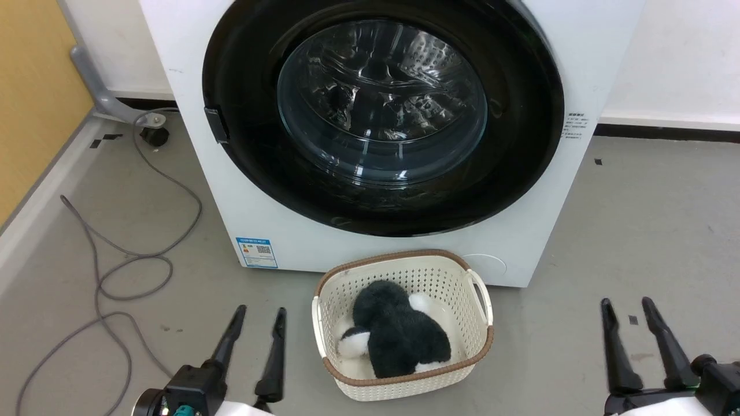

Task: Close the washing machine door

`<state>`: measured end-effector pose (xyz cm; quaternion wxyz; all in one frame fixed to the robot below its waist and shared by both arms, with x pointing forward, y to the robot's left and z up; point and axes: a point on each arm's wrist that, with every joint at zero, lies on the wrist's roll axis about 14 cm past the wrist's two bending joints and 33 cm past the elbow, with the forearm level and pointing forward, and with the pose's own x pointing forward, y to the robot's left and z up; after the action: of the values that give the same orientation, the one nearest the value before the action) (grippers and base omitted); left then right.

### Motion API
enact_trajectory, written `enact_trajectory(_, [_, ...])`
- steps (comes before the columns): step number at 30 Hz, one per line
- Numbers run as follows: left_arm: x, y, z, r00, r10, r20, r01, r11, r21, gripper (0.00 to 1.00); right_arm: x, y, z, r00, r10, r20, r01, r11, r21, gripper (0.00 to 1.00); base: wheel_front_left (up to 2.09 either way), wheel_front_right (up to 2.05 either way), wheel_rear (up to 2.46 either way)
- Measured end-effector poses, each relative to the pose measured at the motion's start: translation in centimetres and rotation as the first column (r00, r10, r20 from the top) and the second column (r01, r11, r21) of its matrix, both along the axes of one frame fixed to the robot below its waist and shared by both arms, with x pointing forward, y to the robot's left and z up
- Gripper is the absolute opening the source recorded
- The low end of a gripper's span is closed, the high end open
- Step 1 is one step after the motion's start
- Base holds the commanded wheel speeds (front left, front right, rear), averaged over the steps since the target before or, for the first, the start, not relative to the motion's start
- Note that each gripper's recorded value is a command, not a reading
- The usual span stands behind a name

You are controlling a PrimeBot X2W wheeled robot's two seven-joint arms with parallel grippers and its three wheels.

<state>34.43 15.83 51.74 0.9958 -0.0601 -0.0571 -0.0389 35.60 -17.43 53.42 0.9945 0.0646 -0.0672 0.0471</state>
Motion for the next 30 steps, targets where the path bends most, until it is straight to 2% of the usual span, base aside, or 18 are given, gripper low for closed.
enact_trajectory(30, [0.35,0.14,-0.26,0.999,0.004,-0.034,-0.003,1.0,0.027,0.0,0.05,0.2,-0.44,0.999,0.006,-0.033,-0.007,1.0,-0.03,0.0,0.0,0.0,0.0])
